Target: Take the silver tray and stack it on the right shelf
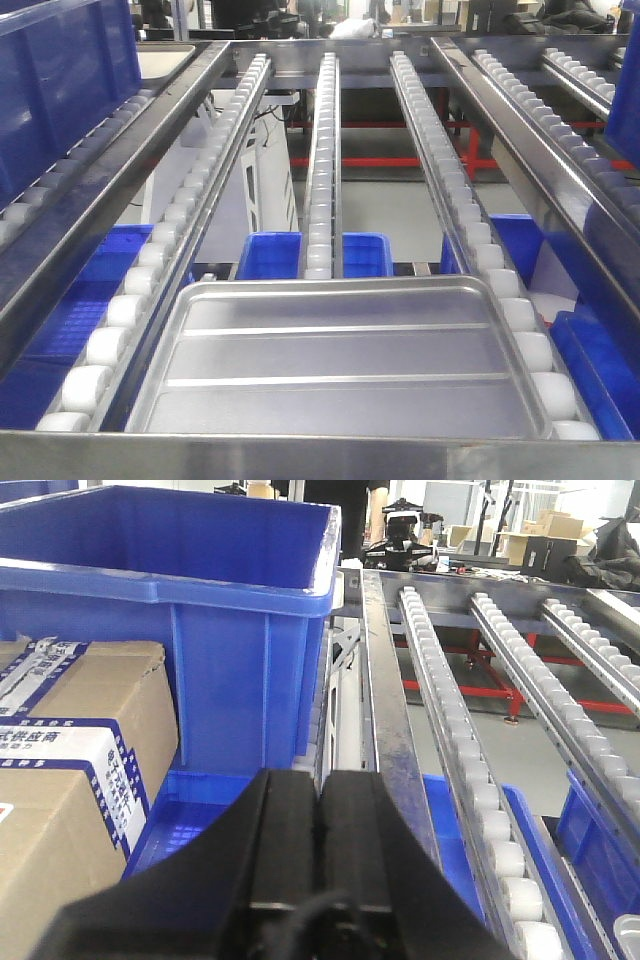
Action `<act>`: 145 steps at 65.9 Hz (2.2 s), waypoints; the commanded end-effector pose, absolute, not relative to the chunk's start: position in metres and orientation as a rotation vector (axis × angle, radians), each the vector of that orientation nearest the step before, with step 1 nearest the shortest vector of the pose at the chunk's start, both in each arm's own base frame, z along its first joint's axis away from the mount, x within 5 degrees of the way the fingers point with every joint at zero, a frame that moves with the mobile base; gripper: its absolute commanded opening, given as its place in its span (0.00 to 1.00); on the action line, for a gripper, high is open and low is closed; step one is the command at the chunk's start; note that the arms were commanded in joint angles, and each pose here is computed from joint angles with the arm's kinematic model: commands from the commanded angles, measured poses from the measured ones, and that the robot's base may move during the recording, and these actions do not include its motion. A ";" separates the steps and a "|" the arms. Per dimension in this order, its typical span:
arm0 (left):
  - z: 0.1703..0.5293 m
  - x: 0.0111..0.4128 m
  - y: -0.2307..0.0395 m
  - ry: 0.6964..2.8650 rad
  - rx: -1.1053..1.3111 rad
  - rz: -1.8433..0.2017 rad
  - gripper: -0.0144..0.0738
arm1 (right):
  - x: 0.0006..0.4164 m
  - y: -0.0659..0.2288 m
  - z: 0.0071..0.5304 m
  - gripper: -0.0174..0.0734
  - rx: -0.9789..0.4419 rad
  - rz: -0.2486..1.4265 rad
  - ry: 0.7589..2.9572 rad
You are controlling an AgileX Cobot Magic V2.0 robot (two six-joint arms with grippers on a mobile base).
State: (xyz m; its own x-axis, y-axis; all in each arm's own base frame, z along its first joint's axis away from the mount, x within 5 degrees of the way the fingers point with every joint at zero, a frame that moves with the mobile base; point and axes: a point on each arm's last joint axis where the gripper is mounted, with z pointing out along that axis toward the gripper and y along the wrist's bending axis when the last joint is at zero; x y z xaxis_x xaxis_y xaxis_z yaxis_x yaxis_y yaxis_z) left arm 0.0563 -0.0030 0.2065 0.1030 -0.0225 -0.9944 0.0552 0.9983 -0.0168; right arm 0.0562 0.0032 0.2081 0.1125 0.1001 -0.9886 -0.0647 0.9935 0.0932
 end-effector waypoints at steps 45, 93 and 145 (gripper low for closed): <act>0.325 0.064 -0.002 1.654 0.125 0.054 0.06 | 0.087 0.000 0.289 0.25 0.023 0.013 1.828; 0.277 0.163 -0.049 2.300 -0.196 -0.775 0.06 | 0.162 0.034 0.243 0.25 0.143 0.307 2.431; 0.246 0.237 -0.155 2.712 0.063 -0.423 0.06 | 0.233 0.108 0.231 0.26 0.170 0.138 2.712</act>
